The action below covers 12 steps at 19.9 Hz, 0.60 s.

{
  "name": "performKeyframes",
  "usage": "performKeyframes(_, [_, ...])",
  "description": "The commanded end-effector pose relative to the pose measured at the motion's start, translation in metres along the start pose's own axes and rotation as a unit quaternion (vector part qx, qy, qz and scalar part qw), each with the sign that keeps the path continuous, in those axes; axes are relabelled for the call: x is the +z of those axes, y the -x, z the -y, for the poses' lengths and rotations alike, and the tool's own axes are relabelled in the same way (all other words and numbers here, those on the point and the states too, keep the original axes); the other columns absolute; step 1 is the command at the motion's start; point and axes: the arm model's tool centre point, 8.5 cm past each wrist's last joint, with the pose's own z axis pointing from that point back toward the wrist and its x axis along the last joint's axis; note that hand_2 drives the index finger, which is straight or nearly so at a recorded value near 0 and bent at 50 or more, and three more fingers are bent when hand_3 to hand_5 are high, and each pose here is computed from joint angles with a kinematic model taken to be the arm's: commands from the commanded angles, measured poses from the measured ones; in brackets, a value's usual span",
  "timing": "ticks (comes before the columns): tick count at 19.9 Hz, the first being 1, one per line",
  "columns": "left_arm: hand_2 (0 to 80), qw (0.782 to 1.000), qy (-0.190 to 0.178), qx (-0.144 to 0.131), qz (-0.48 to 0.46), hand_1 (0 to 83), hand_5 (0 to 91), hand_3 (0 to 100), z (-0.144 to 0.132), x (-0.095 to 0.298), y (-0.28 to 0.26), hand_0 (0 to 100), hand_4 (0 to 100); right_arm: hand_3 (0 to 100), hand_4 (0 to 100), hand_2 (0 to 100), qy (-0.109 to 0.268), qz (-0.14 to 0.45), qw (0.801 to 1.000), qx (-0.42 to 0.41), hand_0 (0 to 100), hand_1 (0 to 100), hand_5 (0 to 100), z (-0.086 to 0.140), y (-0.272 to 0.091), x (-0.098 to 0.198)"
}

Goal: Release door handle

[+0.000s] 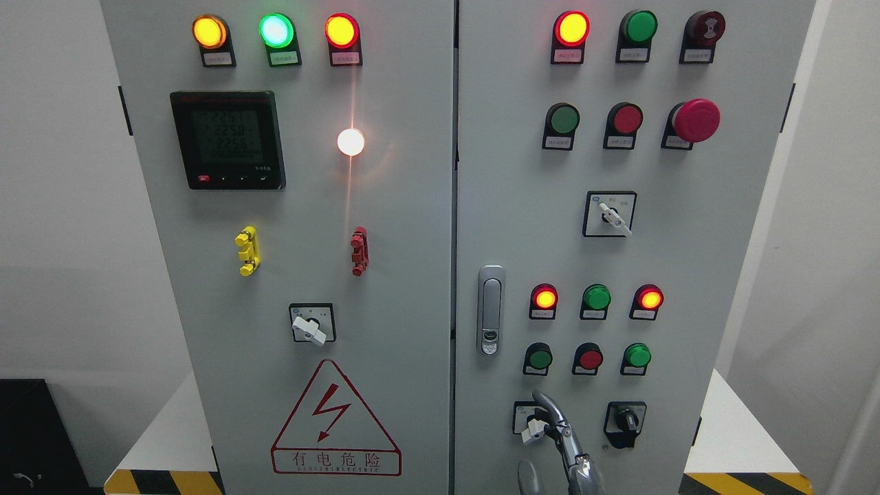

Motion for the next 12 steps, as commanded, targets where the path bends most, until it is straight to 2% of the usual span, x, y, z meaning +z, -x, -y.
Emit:
performKeyframes(1, [0.0, 1.000, 0.000, 0.001, -0.005, 55.6, 0.0, 0, 0.0000, 0.0007, 0.0059, 12, 0, 18, 27, 0, 0.000, 0.025, 1.000, 0.016, 35, 13, 22, 0.0017, -0.0122, -0.0117])
performKeyframes(7, [0.0, 1.000, 0.000, 0.001, -0.005, 55.6, 0.0, 0, 0.0000, 0.0007, 0.0059, 12, 0, 19, 29, 0, -0.001, 0.029, 0.999, 0.027, 36, 13, 25, 0.0013, -0.0142, -0.0128])
performKeyframes(12, [0.0, 1.000, 0.000, 0.001, -0.004, 55.6, 0.0, 0, 0.0001, 0.0006, 0.0054, 12, 0, 22, 37, 0, -0.005, 0.038, 0.996, 0.078, 36, 15, 34, -0.0002, -0.0168, -0.0151])
